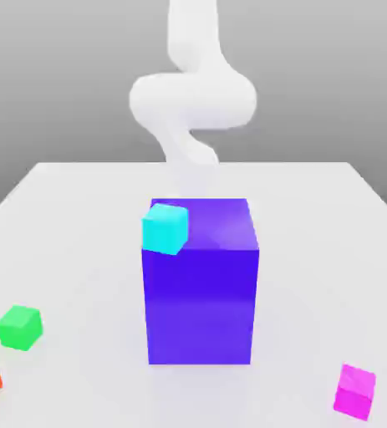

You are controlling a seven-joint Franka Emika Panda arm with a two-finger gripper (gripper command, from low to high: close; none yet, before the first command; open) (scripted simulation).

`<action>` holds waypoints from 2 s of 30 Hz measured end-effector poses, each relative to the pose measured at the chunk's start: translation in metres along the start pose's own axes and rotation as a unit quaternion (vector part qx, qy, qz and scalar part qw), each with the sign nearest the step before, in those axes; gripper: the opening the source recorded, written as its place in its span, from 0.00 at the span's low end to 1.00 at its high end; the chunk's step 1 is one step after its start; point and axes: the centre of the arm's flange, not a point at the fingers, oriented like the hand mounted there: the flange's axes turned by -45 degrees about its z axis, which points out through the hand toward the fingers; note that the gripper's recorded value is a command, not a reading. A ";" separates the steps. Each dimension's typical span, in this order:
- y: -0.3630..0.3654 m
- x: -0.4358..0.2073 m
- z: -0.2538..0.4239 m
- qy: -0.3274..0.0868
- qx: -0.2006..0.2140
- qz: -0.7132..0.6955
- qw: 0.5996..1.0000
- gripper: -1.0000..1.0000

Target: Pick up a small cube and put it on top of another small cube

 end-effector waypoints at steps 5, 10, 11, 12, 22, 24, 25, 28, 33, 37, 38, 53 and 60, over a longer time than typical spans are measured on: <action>-0.035 -0.005 0.095 -0.065 0.036 -0.085 0.994 0.50; -0.077 -0.029 0.182 -0.124 0.070 -0.169 0.975 0.50; -0.086 -0.036 0.198 -0.135 0.077 -0.186 0.970 0.50; -0.095 -0.044 0.215 -0.146 0.084 -0.203 0.965 0.50; -0.187 -0.161 0.353 -0.249 0.152 -0.372 0.881 0.50; -0.199 -0.191 0.376 -0.269 0.163 -0.401 0.860 0.50; -0.205 -0.206 0.387 -0.278 0.169 -0.416 0.849 0.50; -0.221 -0.252 0.416 -0.301 0.184 -0.455 0.818 0.50; -0.225 -0.299 0.461 -0.306 0.187 -0.463 0.811 0.00; -0.225 -0.299 0.461 -0.307 0.187 -0.463 0.810 0.00; -0.225 -0.299 0.461 -0.307 0.187 -0.463 0.810 0.00; -0.051 -0.190 0.411 -0.274 0.152 -0.453 0.834 0.00; 0.125 -0.220 0.371 -0.297 0.126 -0.404 0.856 0.00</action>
